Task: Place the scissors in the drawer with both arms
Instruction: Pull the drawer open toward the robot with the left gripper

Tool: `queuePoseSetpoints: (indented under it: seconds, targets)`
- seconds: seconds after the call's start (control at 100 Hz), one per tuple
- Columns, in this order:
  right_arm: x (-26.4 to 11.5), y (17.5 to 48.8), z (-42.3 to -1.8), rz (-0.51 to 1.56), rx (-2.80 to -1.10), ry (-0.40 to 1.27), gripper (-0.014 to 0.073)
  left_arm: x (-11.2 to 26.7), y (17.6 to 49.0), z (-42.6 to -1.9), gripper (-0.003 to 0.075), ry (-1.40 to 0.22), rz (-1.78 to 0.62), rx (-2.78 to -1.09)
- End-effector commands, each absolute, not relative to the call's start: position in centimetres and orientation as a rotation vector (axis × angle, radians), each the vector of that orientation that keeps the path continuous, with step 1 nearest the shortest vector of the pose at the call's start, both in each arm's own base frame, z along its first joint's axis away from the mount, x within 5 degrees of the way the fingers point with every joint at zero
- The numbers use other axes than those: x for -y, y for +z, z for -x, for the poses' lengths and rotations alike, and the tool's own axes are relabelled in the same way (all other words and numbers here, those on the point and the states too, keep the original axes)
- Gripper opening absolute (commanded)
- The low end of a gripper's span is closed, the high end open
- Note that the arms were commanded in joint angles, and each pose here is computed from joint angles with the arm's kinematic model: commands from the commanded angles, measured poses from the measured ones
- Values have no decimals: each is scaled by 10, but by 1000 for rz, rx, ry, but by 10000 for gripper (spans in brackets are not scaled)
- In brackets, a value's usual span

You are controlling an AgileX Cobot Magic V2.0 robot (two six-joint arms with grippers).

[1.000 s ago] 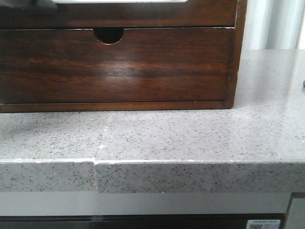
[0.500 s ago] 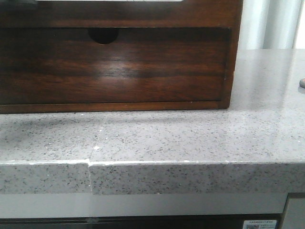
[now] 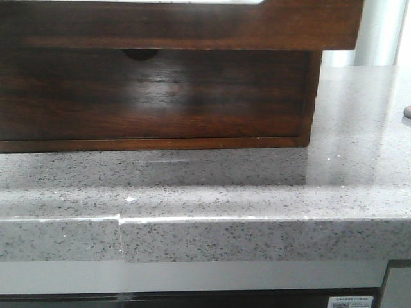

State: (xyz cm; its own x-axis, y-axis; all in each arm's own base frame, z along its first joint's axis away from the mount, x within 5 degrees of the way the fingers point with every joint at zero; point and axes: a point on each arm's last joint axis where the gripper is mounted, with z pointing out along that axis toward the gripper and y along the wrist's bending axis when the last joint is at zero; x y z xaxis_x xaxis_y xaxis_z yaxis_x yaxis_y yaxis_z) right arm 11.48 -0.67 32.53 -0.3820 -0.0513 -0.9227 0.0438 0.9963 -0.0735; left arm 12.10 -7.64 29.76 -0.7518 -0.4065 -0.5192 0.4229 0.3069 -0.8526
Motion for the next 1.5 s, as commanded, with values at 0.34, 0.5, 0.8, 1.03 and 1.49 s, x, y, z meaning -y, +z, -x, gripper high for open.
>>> queuePoseSetpoints:
  seconds: [0.34, 0.5, 0.8, 1.03, 1.49]
  targets:
    - [7, 342, -119, 17, -1858, -112, 546, 81, 328, -98, 179, -1470, -321, -1677]
    - [7, 342, -119, 17, -1858, -112, 546, 81, 326, -99, 358, -1455, -325, -1690]
    - [7, 342, -119, 17, -1858, -112, 546, 80, 309, -97, 372, -1318, -413, -1875]
    - [7, 342, -119, 18, -1858, -115, 546, 75, 294, -100, 368, -1134, -453, -2035]
    - [11, 342, -125, -20, -2016, -137, 546, 47, 344, -76, 368, -480, -529, -2113]
